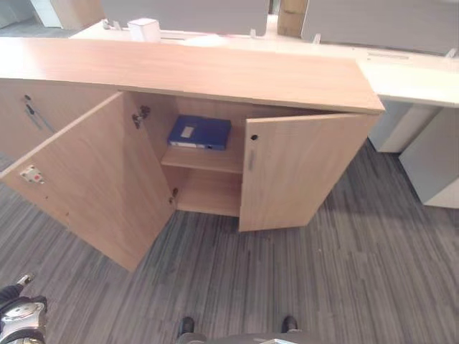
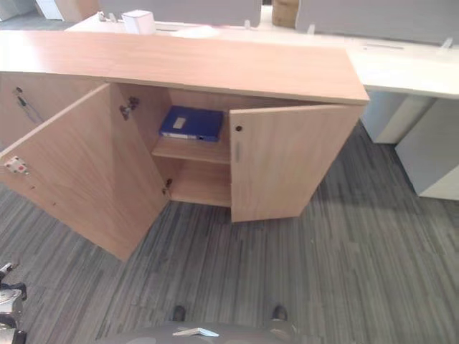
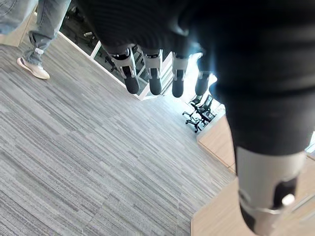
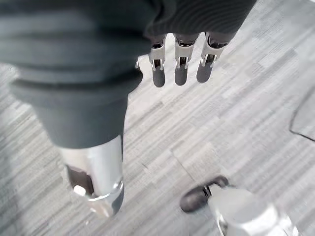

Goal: Put the empty folder in the office cabinet

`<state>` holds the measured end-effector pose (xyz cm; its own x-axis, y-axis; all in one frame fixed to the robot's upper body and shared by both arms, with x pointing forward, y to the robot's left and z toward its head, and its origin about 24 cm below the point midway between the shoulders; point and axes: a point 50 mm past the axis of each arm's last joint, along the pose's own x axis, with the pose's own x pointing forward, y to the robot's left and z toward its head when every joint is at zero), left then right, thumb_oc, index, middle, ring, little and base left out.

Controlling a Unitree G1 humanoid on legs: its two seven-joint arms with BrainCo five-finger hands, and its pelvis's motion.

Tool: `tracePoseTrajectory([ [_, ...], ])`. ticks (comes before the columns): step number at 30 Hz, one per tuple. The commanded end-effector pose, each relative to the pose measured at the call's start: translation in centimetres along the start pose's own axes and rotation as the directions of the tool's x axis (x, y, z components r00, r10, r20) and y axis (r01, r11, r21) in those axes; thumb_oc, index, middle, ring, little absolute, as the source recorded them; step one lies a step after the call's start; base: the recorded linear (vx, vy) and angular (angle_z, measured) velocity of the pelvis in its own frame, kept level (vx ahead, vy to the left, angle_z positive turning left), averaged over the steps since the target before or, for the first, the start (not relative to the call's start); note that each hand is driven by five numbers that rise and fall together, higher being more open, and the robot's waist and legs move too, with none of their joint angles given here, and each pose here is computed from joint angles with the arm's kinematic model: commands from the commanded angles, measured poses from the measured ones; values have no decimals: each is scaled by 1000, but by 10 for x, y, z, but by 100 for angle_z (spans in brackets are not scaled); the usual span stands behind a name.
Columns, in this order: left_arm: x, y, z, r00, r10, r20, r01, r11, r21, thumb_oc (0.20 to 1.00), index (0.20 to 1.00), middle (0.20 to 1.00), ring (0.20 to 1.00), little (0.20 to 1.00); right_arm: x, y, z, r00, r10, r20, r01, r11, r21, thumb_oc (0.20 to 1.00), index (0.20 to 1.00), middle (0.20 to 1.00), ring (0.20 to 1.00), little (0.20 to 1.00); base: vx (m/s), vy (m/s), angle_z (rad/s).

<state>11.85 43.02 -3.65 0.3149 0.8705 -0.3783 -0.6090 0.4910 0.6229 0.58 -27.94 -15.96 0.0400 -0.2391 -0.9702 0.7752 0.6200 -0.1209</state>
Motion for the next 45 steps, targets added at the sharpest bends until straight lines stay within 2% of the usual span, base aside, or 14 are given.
tracePoseTrajectory([
  [1, 4, 15, 21, 992, 51, 115, -48, 999, -23, 1000, 1000, 1000, 1000, 1000, -1, 8, 20, 1000, -3, 29, 5, 997, -78, 1000, 1000, 1000, 1000, 1000, -45, 455, -6],
  [4, 5, 21, 35, 982, 70, 175, -61, 997, -55, 1000, 1000, 1000, 1000, 1000, 0, 32, 18, 996, 79, 44, -74, 992, -107, 1000, 1000, 1000, 1000, 1000, -43, 341, -48],
  [9, 5, 19, 51, 969, 69, 239, -55, 996, -67, 1000, 1000, 1000, 1000, 1000, 1, 36, 7, 995, 93, 25, -90, 988, -125, 1000, 1000, 1000, 1000, 1000, 43, 138, -12],
  [18, 2, 25, 84, 925, 95, 367, -65, 994, -94, 1000, 1000, 1000, 1000, 1000, 2, 23, -2, 998, 56, 10, -55, 994, -92, 1000, 1000, 1000, 1000, 1000, 67, 47, 0],
  [24, -8, 11, 138, 848, 58, 527, -30, 998, -62, 1000, 1000, 1000, 1000, 1000, 1, 13, -5, 999, 30, 10, -29, 995, -96, 1000, 1000, 1000, 1000, 1000, 36, 2, -6],
  [37, -15, -10, 172, 810, -3, 586, 28, 999, -33, 1000, 1000, 1000, 1000, 1000, 0, -5, -13, 1000, -5, 7, 5, 999, -47, 1000, 1000, 1000, 1000, 1000, 25, -3, -11],
  [39, -38, -53, 183, 768, -104, 632, 197, 977, -79, 1000, 1000, 1000, 1000, 1000, 0, -11, -23, 999, -29, -23, 27, 998, -65, 1000, 1000, 1000, 1000, 1000, 31, -36, -4],
  [42, -47, -66, 183, 756, -125, 643, 247, 963, -104, 1000, 1000, 1000, 1000, 1000, 0, -12, -25, 999, -30, -27, 29, 997, -66, 1000, 1000, 1000, 1000, 1000, 4, -16, 3],
  [43, -69, -91, 183, 721, -187, 667, 393, 903, -172, 1000, 1000, 1000, 1000, 1000, 0, -11, -30, 999, -30, -41, 27, 997, -69, 1000, 1000, 1000, 1000, 1000, 1, -22, -10],
  [44, -85, -106, 180, 695, -225, 682, 480, 853, -207, 1000, 1000, 1000, 1000, 1000, 0, -11, -34, 998, -33, -49, 30, 997, -65, 1000, 1000, 1000, 1000, 1000, 0, 0, 0],
  [45, -104, -125, 173, 657, -300, 691, 596, 768, -234, 1000, 1000, 1000, 1000, 1000, 0, -9, -36, 998, -29, -61, 25, 998, -66, 1000, 1000, 1000, 1000, 1000, -6, -16, 8],
])
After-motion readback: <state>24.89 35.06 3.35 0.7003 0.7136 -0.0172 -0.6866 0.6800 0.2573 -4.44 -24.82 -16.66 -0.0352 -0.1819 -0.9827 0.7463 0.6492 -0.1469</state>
